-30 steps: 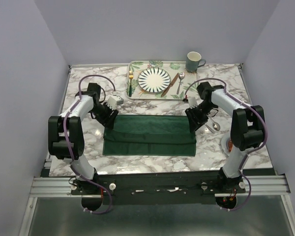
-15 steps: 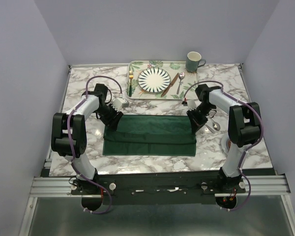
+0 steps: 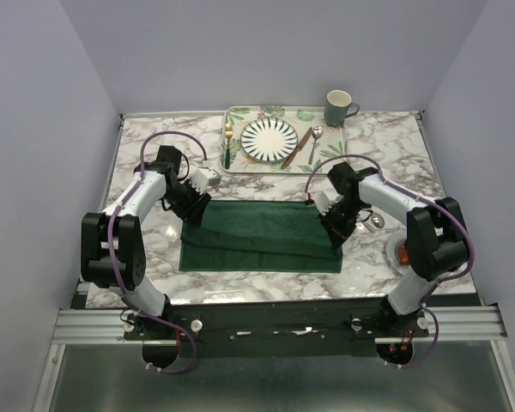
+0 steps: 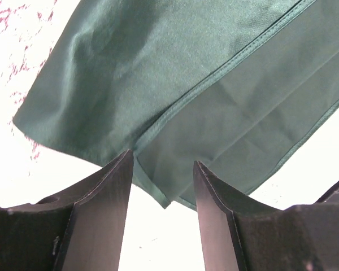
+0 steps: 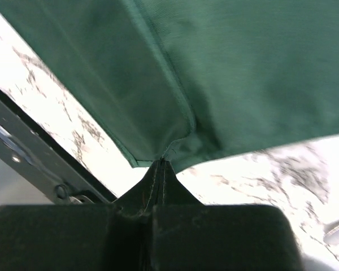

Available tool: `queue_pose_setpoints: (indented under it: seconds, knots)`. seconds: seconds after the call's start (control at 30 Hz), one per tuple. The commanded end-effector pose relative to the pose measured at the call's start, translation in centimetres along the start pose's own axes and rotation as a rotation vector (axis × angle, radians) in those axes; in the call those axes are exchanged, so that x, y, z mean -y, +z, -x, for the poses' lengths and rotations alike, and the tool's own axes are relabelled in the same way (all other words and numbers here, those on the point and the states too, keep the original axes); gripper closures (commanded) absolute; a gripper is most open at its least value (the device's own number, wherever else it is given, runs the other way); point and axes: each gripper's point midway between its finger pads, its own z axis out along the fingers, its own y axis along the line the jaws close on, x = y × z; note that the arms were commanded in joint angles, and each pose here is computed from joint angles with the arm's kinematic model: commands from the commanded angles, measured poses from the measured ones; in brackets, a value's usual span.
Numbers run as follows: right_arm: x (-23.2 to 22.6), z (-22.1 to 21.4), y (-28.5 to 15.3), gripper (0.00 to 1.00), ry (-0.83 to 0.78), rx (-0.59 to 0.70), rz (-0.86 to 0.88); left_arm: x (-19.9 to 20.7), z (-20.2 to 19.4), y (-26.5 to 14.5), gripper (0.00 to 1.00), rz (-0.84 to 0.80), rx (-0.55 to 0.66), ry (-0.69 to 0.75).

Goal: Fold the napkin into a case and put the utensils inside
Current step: Fold and flatten the napkin at the center of the board.

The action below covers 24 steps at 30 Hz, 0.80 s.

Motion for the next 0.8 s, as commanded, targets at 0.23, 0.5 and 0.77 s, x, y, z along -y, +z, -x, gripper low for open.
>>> queue_pose_setpoints:
  seconds: [0.23, 0.5, 0.77]
  knots:
    - [0.2, 0.2, 1.3, 0.99, -0.343, -0.027, -0.207, 0.2, -0.2, -0.9, 0.43, 0.014, 0.039, -0.037]
    - [0.6, 0.1, 0.9, 0.99, -0.376, -0.024, -0.247, -0.9, 0.4, 0.8, 0.47, 0.0, -0.014, -0.065]
    - [0.4, 0.1, 0.4, 0.99, -0.401, -0.011, -0.265, -0.7, -0.5, 2.4, 0.63, -0.027, -0.077, -0.065]
